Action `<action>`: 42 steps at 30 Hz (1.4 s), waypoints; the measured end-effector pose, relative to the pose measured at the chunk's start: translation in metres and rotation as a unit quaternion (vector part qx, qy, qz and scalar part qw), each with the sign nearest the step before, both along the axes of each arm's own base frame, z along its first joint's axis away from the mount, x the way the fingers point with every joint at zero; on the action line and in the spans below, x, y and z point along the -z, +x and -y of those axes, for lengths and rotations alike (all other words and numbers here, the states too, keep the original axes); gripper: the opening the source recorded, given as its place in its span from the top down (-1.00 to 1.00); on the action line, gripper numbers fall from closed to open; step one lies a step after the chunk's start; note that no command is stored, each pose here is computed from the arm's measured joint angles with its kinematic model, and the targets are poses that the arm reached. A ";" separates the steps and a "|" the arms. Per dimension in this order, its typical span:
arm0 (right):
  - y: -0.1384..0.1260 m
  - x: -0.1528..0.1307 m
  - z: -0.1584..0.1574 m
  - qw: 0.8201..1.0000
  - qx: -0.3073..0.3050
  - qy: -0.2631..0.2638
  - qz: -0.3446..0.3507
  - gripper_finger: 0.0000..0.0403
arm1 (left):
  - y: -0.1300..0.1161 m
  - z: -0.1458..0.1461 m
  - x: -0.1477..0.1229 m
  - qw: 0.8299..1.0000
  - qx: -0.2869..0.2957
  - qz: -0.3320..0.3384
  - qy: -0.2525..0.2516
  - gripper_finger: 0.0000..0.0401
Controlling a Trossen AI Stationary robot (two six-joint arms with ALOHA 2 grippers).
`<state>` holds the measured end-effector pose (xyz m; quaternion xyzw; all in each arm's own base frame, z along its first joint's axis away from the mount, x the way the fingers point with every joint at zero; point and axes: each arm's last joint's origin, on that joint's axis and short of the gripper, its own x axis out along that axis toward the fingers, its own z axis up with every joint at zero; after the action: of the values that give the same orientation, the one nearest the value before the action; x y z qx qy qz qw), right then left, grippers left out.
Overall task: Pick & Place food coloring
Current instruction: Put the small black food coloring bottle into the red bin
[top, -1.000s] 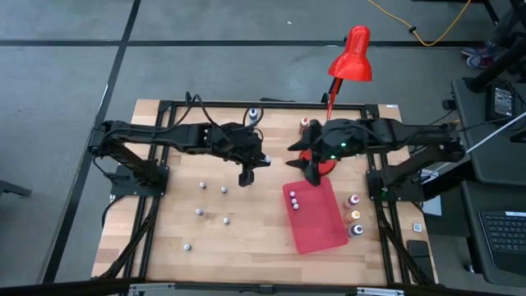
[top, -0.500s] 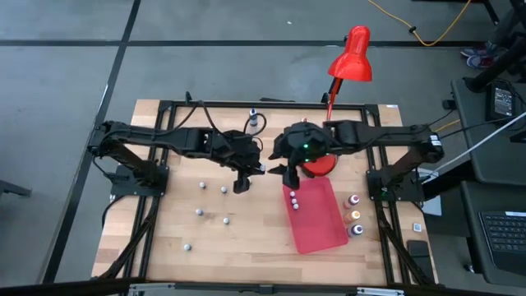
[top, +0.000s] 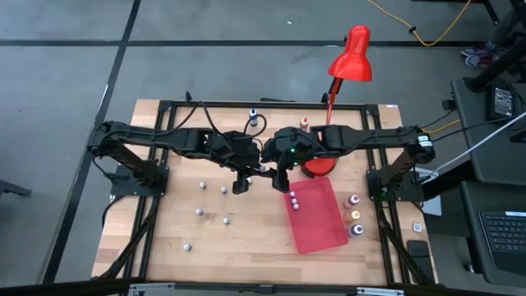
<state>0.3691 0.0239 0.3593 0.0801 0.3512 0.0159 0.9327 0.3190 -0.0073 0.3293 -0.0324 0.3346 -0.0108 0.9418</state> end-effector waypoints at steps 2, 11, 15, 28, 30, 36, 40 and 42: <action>0.001 0.002 0.000 1.000 0.000 0.000 -0.002 -0.08 | 0.000 0.000 0.000 1.000 0.000 0.000 0.001 0.73; 0.002 0.003 0.000 1.000 -0.001 -0.001 -0.004 0.25 | 0.000 0.000 0.000 1.000 0.000 0.000 0.001 0.73; 0.002 0.003 0.000 1.000 -0.006 0.003 -0.005 0.46 | 0.000 0.000 0.001 1.000 0.000 -0.004 0.001 0.73; 0.001 0.003 0.000 1.000 -0.013 -0.007 -0.007 0.68 | -0.001 0.000 0.001 1.000 -0.010 -0.007 -0.005 0.73; 0.001 0.003 0.000 1.000 -0.013 -0.007 -0.007 0.68 | -0.001 0.000 0.001 1.000 -0.011 -0.007 -0.006 0.72; -0.001 0.002 0.000 1.000 -0.013 -0.007 -0.010 0.72 | -0.001 -0.001 0.001 1.000 -0.012 -0.007 -0.007 0.57; -0.008 -0.002 0.000 1.000 -0.003 -0.012 -0.021 0.72 | 0.000 -0.002 0.001 1.000 -0.020 -0.007 -0.001 0.40; -0.015 -0.007 0.001 1.000 0.003 -0.009 -0.020 0.72 | -0.001 -0.002 0.001 1.000 -0.030 -0.007 0.000 0.31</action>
<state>0.3546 0.0232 0.3663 0.0733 0.3694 0.0084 0.9263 0.3184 -0.0049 0.3279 -0.0423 0.3405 0.0181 0.9391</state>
